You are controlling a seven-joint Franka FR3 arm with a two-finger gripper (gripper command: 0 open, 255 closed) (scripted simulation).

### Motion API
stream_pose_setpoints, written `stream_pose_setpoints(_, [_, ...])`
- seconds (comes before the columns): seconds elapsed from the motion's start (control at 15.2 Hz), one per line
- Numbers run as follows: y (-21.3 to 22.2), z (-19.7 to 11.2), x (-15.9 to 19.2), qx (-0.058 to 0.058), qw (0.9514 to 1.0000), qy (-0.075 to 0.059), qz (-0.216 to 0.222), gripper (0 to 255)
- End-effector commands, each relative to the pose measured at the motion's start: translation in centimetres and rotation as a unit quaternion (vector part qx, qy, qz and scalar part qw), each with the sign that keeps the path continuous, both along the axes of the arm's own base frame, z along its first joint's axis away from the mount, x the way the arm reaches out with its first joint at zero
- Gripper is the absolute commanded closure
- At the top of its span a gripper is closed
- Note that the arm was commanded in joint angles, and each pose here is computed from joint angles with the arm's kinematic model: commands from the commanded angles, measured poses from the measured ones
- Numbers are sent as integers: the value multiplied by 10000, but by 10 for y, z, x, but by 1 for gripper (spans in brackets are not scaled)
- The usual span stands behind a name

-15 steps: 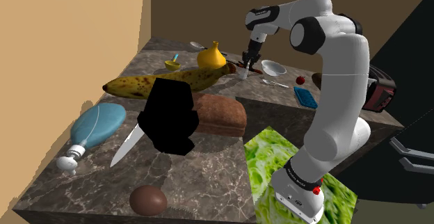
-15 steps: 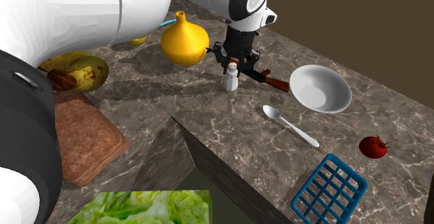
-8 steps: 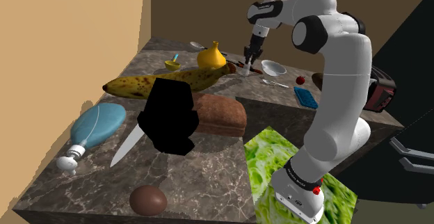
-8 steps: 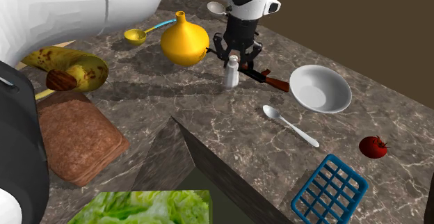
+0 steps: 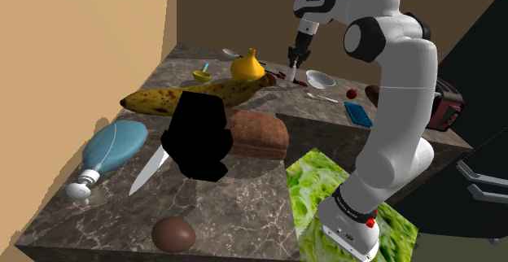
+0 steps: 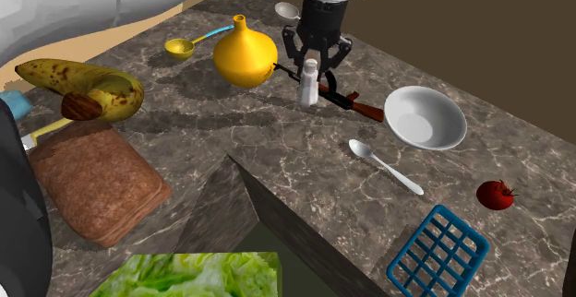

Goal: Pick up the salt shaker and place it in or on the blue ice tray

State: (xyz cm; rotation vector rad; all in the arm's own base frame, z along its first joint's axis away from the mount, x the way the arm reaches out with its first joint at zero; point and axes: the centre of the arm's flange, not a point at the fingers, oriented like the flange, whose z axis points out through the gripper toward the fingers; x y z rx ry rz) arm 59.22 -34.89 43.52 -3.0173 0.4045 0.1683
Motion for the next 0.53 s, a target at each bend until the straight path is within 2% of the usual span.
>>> stream_pose_setpoints(0.0, [0, 11, 0, 1, 10000, 1, 0, 255])
stream_pose_setpoints(0.26, [0, 28, 0, 1, 10000, 1, 0, 255])
stream_pose_setpoints(0.46, [-22, 32, -34, 1, 10000, 1, 0, 255])
